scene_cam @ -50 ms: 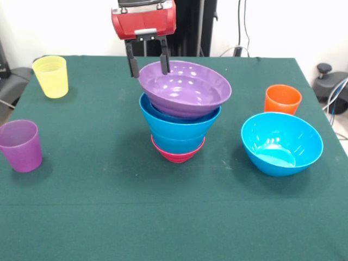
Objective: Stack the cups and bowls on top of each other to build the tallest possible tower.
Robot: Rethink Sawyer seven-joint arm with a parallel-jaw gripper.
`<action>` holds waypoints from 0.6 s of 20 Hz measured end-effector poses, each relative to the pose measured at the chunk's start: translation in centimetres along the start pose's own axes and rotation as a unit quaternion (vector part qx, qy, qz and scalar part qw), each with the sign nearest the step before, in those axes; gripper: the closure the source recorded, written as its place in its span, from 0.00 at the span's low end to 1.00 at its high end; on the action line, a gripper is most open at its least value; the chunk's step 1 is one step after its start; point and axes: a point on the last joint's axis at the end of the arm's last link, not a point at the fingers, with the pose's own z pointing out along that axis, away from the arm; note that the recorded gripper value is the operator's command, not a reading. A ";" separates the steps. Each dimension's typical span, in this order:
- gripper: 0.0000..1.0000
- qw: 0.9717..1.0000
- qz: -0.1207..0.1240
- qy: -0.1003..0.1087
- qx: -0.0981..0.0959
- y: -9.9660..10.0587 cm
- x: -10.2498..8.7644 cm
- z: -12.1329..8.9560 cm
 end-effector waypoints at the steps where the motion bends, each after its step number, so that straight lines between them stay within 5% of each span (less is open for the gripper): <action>1: 0.00 1.000 0.000 0.000 0.000 0.0 0.0 0.0; 12: 0.00 1.000 0.001 -0.010 0.008 -0.6 -0.7 -0.9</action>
